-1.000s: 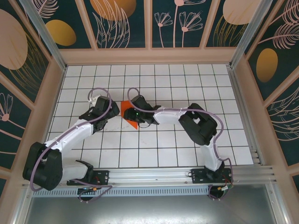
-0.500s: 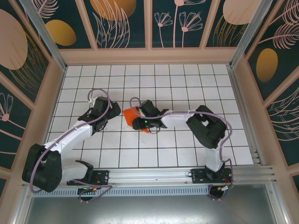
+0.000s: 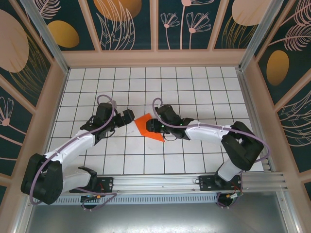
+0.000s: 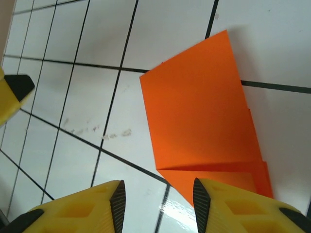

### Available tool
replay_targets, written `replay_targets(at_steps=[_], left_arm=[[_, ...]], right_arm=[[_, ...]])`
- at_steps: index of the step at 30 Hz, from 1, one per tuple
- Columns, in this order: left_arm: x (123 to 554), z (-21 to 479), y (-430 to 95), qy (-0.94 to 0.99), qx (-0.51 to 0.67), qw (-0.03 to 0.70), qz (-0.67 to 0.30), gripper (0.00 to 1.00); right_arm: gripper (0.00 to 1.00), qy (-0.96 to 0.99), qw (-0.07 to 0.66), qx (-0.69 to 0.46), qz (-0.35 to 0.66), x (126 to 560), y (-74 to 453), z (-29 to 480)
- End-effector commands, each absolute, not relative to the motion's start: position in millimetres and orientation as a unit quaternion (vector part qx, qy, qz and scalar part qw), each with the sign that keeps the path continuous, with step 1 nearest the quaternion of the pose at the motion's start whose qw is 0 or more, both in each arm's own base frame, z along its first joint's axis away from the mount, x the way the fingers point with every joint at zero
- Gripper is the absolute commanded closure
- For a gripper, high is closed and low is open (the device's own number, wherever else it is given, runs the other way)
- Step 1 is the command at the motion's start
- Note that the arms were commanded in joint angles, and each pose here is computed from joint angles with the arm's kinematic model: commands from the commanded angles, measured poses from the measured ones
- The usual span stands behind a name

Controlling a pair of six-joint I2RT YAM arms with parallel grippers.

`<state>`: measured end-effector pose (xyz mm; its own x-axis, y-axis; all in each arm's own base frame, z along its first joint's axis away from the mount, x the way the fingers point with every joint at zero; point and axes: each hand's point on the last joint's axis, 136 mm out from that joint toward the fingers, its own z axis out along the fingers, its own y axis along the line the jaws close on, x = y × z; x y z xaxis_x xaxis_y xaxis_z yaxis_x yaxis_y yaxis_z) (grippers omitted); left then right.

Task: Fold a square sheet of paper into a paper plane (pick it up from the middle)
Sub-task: Move the paper to the center of the table, then fold the wing for the fifth time at the center of the table.

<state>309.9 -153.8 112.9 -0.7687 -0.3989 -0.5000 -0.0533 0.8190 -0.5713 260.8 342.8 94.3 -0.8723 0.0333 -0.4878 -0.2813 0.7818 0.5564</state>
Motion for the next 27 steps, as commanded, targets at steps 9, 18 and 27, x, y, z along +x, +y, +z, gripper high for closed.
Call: replay_targets(at_steps=[9, 18, 27], left_arm=[[297, 98, -177, 0.887, -0.168, 0.247, -0.353, 0.05], [291, 88, -192, 0.886, -0.183, 0.213, -0.369, 0.14], [277, 75, -213, 0.89, -0.181, 0.181, -0.376, 0.18]], right_arm=[[0.63, 0.926, 0.222, 0.034, 0.304, 277, 344, 61], [0.65, 0.933, 0.196, 0.06, 0.297, 282, 332, 38], [0.65, 0.927, 0.162, 0.091, 0.325, 275, 320, 23]])
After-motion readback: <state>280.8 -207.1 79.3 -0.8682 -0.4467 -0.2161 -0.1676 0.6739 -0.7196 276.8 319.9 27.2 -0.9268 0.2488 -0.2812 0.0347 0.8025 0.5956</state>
